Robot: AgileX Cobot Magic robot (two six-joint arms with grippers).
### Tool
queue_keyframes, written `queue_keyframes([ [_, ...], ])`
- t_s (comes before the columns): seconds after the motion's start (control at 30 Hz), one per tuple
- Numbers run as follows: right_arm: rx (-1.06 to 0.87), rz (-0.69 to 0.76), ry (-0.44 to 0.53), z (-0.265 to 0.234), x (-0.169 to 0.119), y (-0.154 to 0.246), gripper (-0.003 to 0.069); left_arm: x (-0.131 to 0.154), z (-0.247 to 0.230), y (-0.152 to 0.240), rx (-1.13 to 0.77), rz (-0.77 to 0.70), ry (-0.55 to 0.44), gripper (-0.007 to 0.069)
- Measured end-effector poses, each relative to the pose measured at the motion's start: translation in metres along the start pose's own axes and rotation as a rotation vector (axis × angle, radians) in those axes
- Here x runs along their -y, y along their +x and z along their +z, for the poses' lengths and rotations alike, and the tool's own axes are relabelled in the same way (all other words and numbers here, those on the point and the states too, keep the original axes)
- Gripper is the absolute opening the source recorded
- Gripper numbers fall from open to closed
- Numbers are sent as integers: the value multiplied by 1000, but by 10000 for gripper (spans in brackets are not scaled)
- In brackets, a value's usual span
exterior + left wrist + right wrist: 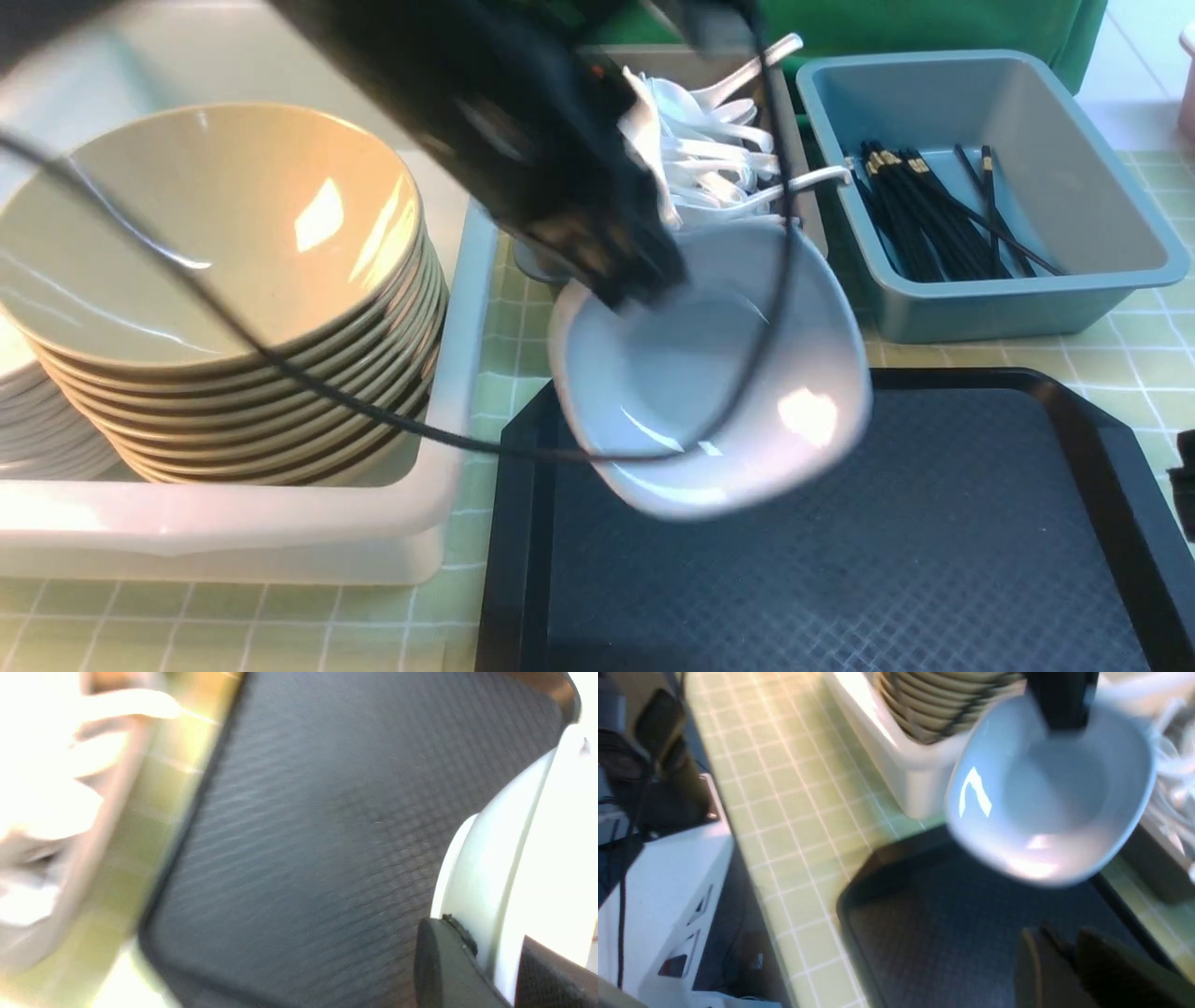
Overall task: On green table put chopsticks spoon bowls plates into blue grey white boxes.
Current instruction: 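Place the white bowl into the white bin with the other dishes with the left gripper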
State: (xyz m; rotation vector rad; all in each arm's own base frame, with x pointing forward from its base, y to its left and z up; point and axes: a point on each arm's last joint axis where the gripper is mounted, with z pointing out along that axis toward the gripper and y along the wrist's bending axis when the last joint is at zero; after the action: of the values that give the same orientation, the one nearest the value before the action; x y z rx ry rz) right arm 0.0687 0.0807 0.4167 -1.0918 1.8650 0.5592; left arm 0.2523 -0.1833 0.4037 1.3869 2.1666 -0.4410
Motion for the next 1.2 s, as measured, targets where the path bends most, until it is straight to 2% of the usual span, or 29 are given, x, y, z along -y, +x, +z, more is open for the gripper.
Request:
queue_keyframes([
  [0.07,12,-52,-23,1,-1,-1,110,2,-34,8,59,-133,-58,15],
  [0.17,22,-119,-72,11,0,-6,110,2,-82,24,169,-422,-129,15],
  [0.3,46,-137,-165,35,6,-16,113,0,-123,49,276,-658,-239,15],
  [0.37,49,-126,-218,53,12,-20,117,-8,-141,72,311,-783,-346,15],
  [0.4,49,-119,-222,54,12,-20,117,-9,-142,75,308,-799,-358,15],
  [0.43,48,-97,-251,69,18,-23,119,-22,-154,97,311,-912,-459,15],
  [0.5,44,-69,-263,81,23,-24,120,-38,-161,124,309,-1043,-545,15],
  [0.63,34,-5,-270,104,34,-25,124,-69,-170,182,423,-1324,-655,15],
  [0.8,34,49,-299,115,37,-24,129,-90,-181,248,692,-1614,-729,15],
  [0.93,35,50,-307,115,36,-24,131,-106,-168,285,714,-1719,-790,15],
  [1.2,19,56,-340,114,33,-23,131,-121,-119,335,621,-1903,-752,15],
])
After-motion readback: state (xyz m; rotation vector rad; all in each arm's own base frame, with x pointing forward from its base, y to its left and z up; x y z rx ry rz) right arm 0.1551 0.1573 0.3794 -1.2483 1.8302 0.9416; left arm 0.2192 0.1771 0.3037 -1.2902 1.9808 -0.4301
